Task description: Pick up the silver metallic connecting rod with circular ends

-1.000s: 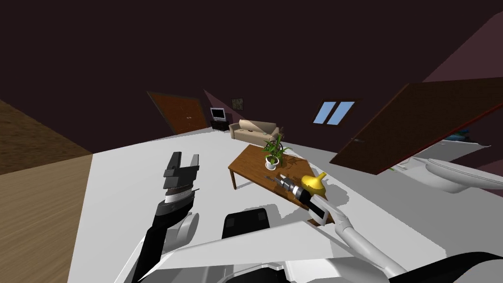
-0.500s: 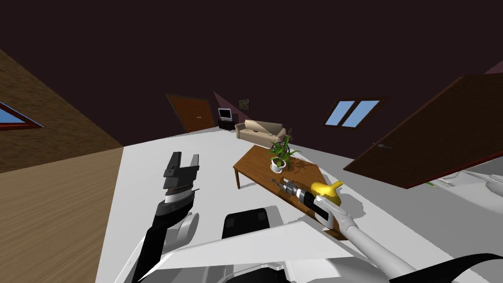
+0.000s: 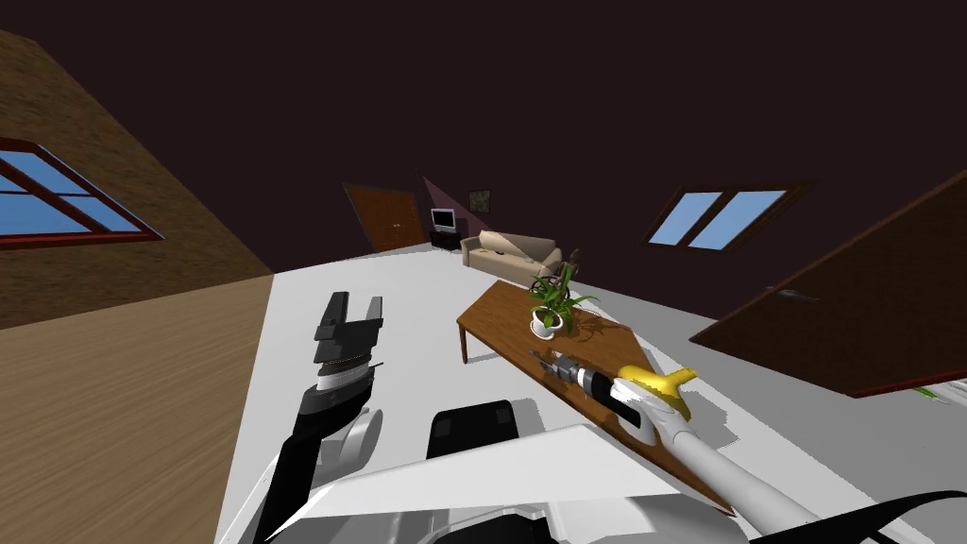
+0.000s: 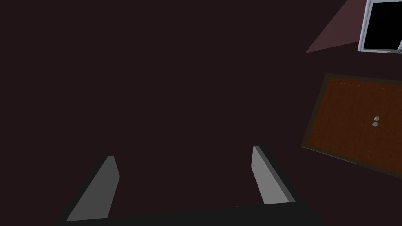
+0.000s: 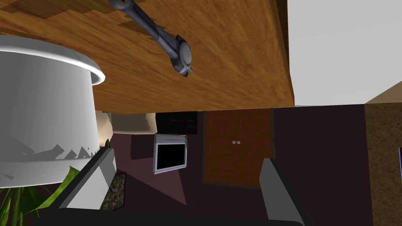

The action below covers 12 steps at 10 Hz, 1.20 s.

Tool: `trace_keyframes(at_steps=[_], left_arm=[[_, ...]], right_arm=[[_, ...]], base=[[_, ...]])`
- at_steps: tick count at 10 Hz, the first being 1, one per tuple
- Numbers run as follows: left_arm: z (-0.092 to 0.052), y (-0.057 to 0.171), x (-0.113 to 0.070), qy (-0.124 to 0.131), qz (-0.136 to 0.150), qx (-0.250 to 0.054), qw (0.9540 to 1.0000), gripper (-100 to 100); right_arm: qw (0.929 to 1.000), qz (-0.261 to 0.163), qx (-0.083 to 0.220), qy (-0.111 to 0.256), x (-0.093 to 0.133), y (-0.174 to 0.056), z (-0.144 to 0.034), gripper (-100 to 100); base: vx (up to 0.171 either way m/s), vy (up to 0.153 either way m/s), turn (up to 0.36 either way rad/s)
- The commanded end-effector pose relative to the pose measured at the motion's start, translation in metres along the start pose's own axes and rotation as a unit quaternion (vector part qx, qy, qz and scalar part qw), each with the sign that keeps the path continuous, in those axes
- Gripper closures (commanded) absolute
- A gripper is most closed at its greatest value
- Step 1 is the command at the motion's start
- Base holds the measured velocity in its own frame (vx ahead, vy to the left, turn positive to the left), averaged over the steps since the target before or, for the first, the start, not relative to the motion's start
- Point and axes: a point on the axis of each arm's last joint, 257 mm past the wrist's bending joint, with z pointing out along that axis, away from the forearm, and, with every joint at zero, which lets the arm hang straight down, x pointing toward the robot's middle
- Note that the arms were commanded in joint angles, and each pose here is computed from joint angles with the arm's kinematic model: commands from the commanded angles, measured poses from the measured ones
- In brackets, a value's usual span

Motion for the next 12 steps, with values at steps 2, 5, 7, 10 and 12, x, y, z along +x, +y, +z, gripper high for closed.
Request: trace_keyframes(at_steps=[2,5,7,10,12], left_arm=[[0.0,0.0,0.0,0.0,0.0,0.0,1.0,0],[0.0,0.0,0.0,0.0,0.0,0.0,1.0,0],[0.0,0.0,0.0,0.0,0.0,0.0,1.0,0],[0.0,0.0,0.0,0.0,0.0,0.0,1.0,0],[0.0,0.0,0.0,0.0,0.0,0.0,1.0,0]], right_arm=[[0.9991,-0.02,0.007,0.036,0.028,-0.013,-0.009,-100],[0.9944,-0.052,0.014,0.092,0.067,-0.033,-0.026,-100],[0.9869,-0.08,0.015,0.14,0.098,-0.048,-0.043,-100],[0.9766,-0.101,0.021,0.189,0.131,-0.066,-0.065,-100],[0.9719,-0.113,0.019,0.206,0.141,-0.07,-0.073,-100]], base=[[0.027,0.038,0.132],[0.047,0.051,0.187],[0.05,0.06,0.204],[0.044,0.043,0.151],[0.047,0.049,0.13]])
